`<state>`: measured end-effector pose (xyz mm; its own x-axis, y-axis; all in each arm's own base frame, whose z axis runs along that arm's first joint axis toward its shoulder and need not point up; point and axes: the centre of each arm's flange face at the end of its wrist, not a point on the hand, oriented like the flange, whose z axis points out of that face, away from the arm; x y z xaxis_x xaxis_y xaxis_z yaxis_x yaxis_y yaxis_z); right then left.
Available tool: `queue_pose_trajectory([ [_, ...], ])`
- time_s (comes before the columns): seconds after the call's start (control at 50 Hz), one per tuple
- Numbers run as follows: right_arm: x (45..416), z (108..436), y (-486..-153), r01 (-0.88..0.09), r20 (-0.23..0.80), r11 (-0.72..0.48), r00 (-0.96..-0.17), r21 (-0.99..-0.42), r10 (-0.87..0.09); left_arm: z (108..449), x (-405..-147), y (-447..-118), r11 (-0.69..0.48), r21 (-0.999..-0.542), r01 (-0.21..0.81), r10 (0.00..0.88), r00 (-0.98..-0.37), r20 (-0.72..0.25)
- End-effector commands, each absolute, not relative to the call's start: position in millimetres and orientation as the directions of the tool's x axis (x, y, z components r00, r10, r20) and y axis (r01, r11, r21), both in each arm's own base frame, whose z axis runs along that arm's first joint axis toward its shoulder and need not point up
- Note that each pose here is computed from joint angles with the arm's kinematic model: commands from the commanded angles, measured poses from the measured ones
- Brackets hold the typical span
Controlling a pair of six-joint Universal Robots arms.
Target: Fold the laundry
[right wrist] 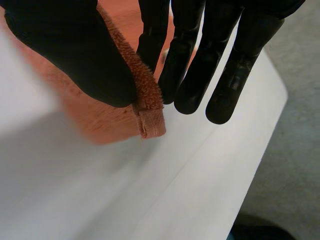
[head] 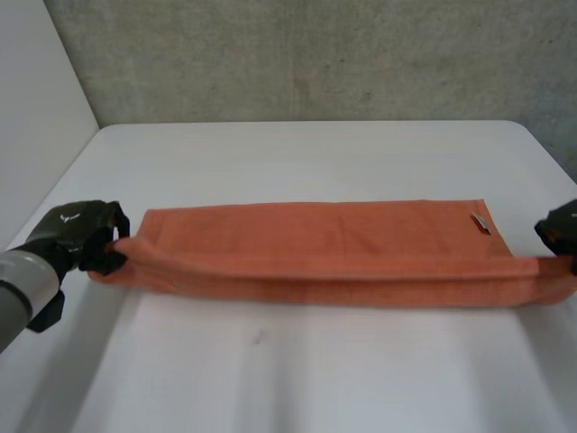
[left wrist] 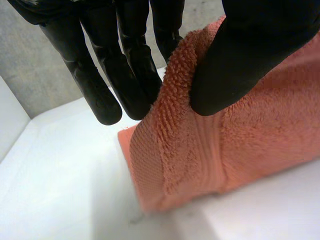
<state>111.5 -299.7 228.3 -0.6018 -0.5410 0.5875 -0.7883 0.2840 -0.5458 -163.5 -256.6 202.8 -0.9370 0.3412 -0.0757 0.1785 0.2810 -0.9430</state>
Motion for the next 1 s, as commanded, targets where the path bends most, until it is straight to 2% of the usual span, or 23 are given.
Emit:
queue_pose_trajectory([
  [0.02,128.7,196.9,-363.2,-0.685,0.552,0.216,-0.703,-0.696,-0.448,178.2,-170.9,-305.7,0.239,-0.954,0.182,0.325,-0.941,-0.099],
  [0.16,144.9,170.8,-400.0,-0.677,0.563,0.165,-0.702,-0.717,-0.436,158.5,-178.9,-335.2,0.23,-0.955,0.188,0.269,-0.955,-0.124],
  [0.38,171.1,135.2,-441.4,-0.688,0.608,0.088,-0.688,-0.721,-0.395,141.4,-201.0,-371.0,0.162,-0.968,0.191,0.292,-0.946,-0.138],
  [0.52,189.9,118.1,-456.9,-0.689,0.621,0.048,-0.68,-0.724,-0.391,132.5,-207.4,-385.6,0.151,-0.969,0.197,0.266,-0.952,-0.152],
  [0.66,190.4,128.6,-466.5,-0.673,0.634,0.047,-0.716,-0.738,-0.293,134.3,-220.3,-382.4,0.127,-0.97,0.209,0.295,-0.941,-0.164],
  [0.7,189.0,132.0,-469.9,-0.648,0.618,0.043,-0.743,-0.761,-0.257,138.0,-223.5,-381.2,0.113,-0.972,0.206,0.297,-0.941,-0.165],
  [0.74,186.2,143.6,-473.4,-0.588,0.57,0.03,-0.794,-0.808,-0.212,142.8,-224.6,-381.0,0.1,-0.974,0.203,0.294,-0.941,-0.166],
  [0.76,186.2,143.7,-473.4,-0.588,0.569,0.03,-0.794,-0.809,-0.212,149.3,-224.3,-381.3,0.085,-0.976,0.199,0.289,-0.943,-0.167],
  [0.8,182.5,161.3,-472.7,-0.548,0.535,0.018,-0.823,-0.836,-0.19,153.4,-224.1,-381.0,0.077,-0.977,0.197,0.286,-0.944,-0.167],
  [0.88,181.4,182.4,-461.9,-0.506,0.495,0.013,-0.848,-0.862,-0.187,176.5,-223.4,-376.6,0.031,-0.982,0.185,0.281,-0.945,-0.169],
  [1.0,184.3,199.2,-433.8,-0.5,0.48,0.009,-0.838,-0.866,-0.26,199.2,-221.3,-361.7,-0.006,-0.984,0.18,0.286,-0.942,-0.174],
])
